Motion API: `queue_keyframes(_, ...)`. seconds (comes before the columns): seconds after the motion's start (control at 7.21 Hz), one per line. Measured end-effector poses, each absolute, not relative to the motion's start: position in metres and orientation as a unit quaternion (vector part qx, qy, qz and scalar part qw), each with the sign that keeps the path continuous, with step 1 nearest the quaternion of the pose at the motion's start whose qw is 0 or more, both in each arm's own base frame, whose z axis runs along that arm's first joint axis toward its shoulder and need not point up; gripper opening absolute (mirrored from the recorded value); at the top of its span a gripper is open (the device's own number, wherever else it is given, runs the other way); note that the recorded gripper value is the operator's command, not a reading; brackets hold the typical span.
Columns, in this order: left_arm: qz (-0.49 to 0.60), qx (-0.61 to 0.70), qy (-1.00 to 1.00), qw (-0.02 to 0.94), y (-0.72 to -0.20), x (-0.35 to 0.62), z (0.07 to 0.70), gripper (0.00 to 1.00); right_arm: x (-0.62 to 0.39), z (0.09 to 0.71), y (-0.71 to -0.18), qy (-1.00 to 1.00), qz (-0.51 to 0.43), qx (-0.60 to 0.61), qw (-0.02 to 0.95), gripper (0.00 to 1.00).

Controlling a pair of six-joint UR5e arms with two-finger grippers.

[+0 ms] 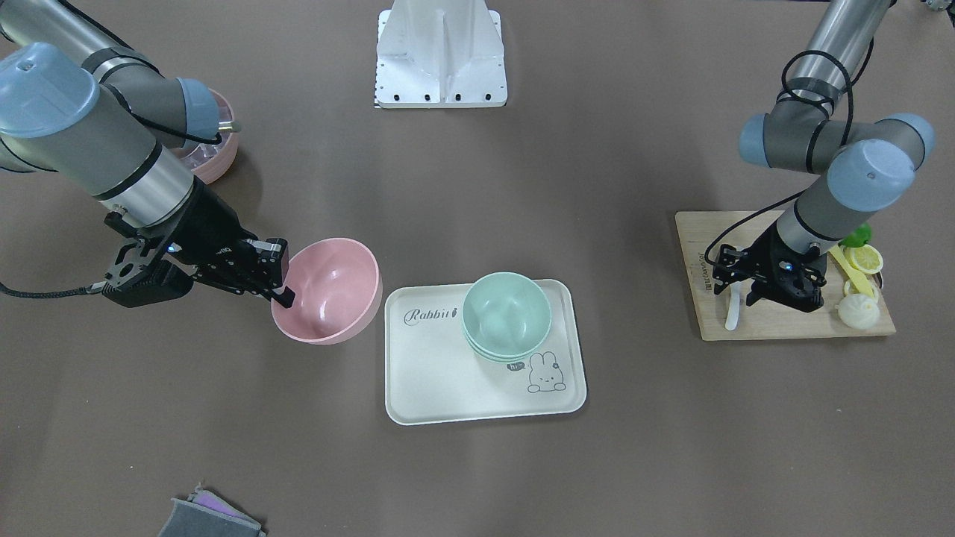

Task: Stack pink bowl on green and place spoon
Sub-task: 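Lift the pink bowl with the right gripper while the left grasps the white spoon, then carry the pink bowl onto the green bowl while the left lifts the spoon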

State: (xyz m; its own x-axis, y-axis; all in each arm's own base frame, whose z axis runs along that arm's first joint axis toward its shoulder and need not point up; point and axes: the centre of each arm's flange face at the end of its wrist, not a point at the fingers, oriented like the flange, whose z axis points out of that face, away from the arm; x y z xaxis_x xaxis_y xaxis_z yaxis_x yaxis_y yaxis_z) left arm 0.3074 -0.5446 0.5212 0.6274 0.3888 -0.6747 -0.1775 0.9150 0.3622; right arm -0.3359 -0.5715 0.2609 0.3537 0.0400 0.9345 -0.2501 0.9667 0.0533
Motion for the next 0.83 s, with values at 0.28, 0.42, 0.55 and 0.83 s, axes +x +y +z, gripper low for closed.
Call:
queue_keyframes(0.28,0.157,0.131,0.4,0.893,-0.545,0.308,0.522,0.0,-0.336,0.26,-0.571,-0.562,0.089,0.094,0.817,0.0)
queue_keyframes(0.42,0.152,0.132,0.405,0.892,-0.544,0.308,0.515,0.0,-0.336,0.26,-0.571,-0.562,0.089,0.094,0.817,0.0)
queue_keyframes(0.55,0.141,0.134,0.419,0.887,-0.543,0.306,0.495,0.0,-0.336,0.259,-0.571,-0.562,0.088,0.094,0.817,0.0)
queue_keyframes(0.83,0.085,0.123,0.454,0.879,-0.552,0.282,0.446,0.0,-0.339,0.244,-0.572,-0.569,0.096,0.093,0.811,0.0)
